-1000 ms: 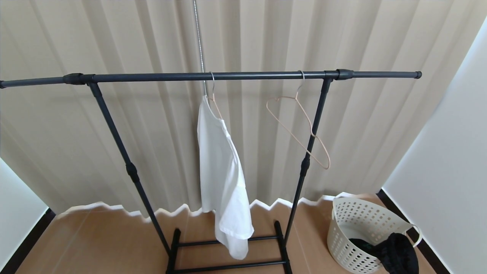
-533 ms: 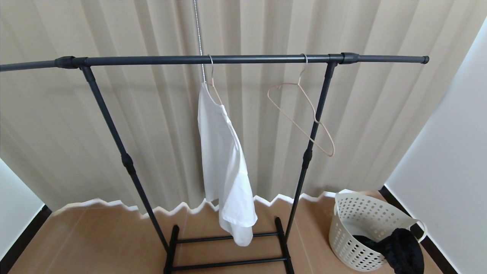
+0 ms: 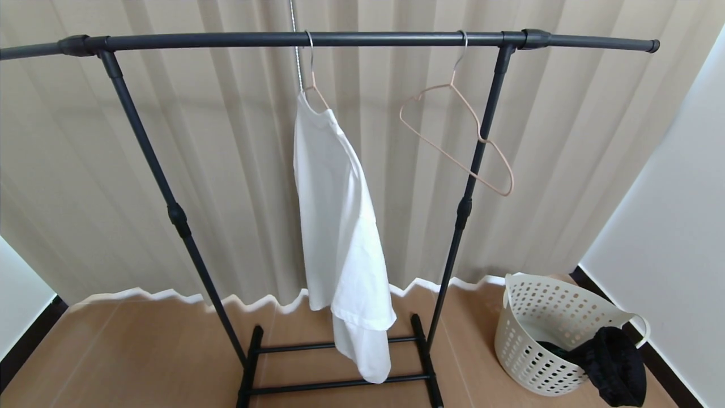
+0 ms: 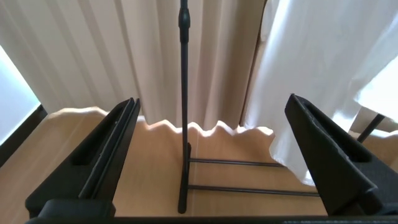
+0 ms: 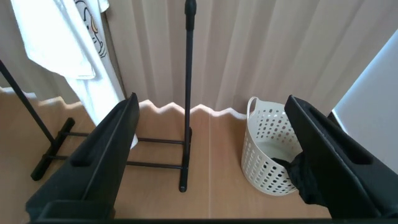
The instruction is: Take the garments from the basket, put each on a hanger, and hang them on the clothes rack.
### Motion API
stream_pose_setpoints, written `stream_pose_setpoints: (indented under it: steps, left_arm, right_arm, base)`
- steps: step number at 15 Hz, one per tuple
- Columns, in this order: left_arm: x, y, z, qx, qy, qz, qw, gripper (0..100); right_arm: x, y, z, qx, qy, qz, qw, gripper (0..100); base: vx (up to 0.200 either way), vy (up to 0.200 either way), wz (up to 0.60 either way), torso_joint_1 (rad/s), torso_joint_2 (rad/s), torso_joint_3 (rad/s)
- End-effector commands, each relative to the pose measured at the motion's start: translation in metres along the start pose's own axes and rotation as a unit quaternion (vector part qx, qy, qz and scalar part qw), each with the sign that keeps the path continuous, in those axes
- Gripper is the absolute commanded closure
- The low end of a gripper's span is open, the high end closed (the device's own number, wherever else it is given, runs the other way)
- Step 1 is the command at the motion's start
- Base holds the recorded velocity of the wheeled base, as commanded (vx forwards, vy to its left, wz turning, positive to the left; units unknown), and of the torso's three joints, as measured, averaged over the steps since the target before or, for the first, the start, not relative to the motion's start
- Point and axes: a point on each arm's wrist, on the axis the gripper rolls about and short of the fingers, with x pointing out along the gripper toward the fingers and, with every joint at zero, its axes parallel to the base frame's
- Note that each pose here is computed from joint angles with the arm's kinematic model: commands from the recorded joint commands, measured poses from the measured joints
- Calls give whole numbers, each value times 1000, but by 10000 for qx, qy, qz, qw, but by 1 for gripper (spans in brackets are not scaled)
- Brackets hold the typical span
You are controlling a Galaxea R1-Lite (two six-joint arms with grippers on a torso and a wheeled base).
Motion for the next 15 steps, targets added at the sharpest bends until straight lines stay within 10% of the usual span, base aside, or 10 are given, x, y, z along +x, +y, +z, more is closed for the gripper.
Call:
stream_pose_setpoints:
  steps: [1,15]
  left_arm:
    - [0,0,0,-1,7,3,10000,0]
    - [0,0,0,-10,-1,-12,10000,0]
  right_arm:
    - [0,0,0,-3,3,7,10000,0]
    - [0,0,0,-10,10,22,10000,0]
  base:
    - [0,0,0,-183,530,339]
    - [0,0,0,-90,316,224]
